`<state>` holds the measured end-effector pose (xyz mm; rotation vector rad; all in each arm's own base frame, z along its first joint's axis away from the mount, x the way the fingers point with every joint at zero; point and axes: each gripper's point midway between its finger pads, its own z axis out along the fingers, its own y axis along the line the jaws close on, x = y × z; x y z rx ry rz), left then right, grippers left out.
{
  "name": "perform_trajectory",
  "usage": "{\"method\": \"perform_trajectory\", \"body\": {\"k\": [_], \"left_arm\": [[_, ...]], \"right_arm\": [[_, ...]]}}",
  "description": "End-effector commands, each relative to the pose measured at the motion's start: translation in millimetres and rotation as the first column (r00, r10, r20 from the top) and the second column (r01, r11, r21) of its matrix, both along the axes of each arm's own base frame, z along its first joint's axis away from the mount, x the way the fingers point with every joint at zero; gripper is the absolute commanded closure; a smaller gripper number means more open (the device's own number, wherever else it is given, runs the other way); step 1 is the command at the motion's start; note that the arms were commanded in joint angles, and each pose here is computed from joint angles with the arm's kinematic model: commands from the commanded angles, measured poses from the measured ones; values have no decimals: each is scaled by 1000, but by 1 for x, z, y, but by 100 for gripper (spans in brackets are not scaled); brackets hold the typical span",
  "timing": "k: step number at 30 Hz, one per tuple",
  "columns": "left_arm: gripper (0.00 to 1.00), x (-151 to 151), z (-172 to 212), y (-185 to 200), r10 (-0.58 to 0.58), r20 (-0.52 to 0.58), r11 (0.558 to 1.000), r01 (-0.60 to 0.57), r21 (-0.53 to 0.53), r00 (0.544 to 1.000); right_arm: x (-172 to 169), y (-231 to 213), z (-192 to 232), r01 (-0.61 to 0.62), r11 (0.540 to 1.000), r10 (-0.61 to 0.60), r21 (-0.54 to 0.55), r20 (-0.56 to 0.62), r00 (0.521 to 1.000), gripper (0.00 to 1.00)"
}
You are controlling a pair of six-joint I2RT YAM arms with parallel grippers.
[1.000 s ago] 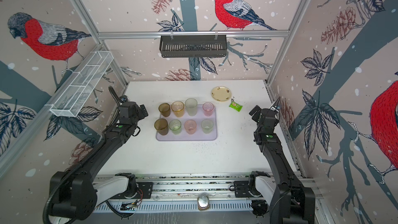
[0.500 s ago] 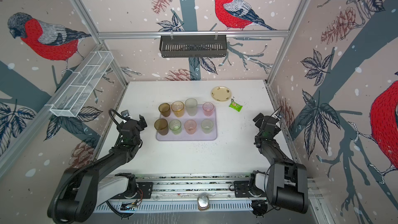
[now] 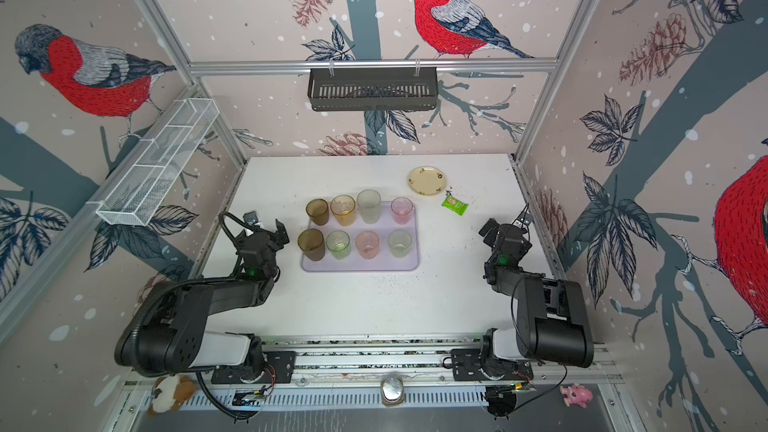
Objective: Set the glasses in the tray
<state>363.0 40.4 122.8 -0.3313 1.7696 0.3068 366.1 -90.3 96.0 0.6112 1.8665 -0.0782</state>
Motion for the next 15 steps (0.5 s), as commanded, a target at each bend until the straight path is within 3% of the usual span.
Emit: {"method": "perform_trajectory", "body": {"k": [1, 5, 15], "left_arm": [[3, 8, 23, 2, 5, 96, 1000, -8, 31, 995], [3, 10, 15, 3, 10, 91, 999, -13, 33, 996], [3, 9, 6, -7, -86, 100, 996, 85, 16, 991]], "right_arm": [[9, 2, 16, -25, 999, 26, -37, 49, 998, 0], [10, 6, 18, -51, 997, 54, -51, 62, 997, 0], [37, 46, 20, -272, 949, 280, -157, 27, 960, 0]]}}
